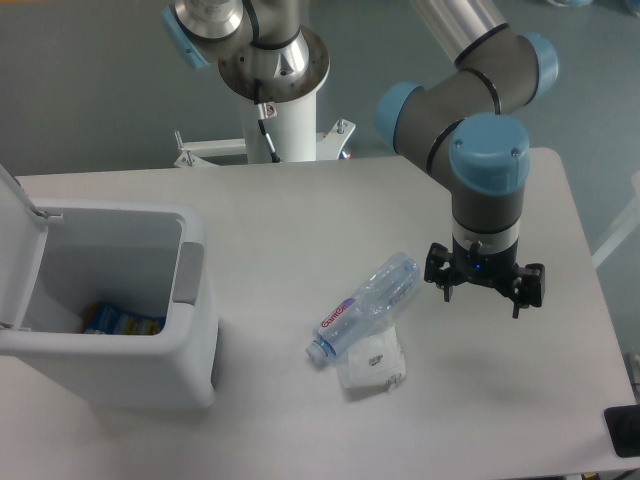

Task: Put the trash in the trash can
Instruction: 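Move the gripper down over the white napkin beside the bottle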

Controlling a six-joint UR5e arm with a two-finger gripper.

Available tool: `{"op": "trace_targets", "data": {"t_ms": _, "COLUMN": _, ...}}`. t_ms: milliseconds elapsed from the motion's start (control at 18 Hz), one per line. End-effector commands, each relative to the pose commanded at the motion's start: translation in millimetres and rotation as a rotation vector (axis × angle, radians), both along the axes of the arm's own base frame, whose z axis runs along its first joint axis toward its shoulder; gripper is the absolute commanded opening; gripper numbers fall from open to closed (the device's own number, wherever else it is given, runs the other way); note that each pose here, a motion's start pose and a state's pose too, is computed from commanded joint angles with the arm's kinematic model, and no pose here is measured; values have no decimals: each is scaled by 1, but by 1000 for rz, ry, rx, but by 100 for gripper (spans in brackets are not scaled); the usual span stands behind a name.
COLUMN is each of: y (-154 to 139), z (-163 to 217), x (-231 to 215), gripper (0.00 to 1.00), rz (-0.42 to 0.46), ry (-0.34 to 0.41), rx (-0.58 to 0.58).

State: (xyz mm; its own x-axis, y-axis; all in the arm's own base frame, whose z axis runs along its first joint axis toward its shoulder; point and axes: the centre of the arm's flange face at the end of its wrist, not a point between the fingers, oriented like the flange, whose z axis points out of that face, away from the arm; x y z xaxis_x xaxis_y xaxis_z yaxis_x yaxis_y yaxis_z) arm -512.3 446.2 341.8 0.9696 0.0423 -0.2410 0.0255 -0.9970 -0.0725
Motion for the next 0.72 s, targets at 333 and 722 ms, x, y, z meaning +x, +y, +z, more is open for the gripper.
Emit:
{"op": "trace_targets", "data": {"t_ms": 333, "y": 5, "z": -17, "x": 23, "gripper": 100, "rz": -17, "ry": -31, "rx": -4}}
{"op": "trace_targets", "data": {"t_ms": 722, "y": 16, "z": -67, "x": 65, "gripper": 100, "rz": -64, "ry": -23, "rx": -6}}
